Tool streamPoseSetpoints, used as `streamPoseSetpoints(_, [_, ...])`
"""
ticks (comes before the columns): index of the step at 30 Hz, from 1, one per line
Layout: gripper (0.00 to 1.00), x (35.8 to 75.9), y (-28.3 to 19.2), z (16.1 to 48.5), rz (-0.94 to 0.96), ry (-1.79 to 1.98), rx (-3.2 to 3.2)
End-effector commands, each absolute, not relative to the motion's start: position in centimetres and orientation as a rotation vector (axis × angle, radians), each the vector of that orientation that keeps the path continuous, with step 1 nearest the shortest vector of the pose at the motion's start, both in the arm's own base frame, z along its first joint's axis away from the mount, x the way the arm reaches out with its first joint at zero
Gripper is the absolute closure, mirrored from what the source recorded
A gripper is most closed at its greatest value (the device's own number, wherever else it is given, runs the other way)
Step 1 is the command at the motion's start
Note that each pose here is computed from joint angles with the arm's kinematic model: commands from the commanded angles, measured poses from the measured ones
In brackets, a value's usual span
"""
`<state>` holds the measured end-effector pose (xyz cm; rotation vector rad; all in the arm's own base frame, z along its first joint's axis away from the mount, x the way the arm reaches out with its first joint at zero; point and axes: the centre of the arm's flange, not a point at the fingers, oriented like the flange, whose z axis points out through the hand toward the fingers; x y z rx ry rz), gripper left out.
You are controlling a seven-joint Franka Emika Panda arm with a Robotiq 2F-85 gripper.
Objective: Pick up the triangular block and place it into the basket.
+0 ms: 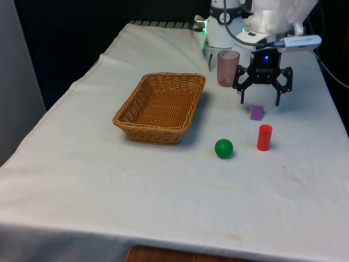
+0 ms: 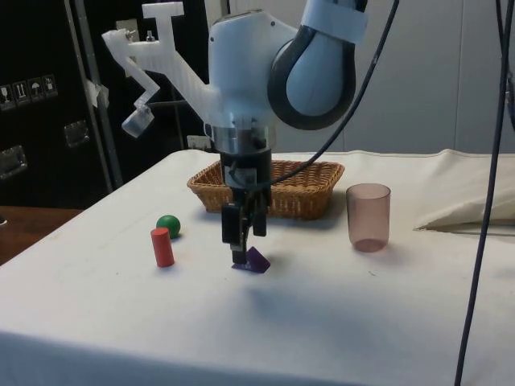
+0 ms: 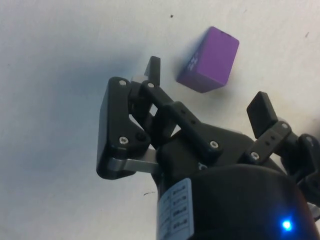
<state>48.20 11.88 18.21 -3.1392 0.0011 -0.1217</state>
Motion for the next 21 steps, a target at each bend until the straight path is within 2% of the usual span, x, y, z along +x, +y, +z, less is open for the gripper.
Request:
streamPoseSetpoints(1, [0.0,48.28,11.86,18.17,-0.132,0.007,-3.139])
streamPoseSetpoints(21, [0.0,48.61,11.21,17.42,-0.116,0.073,-3.15])
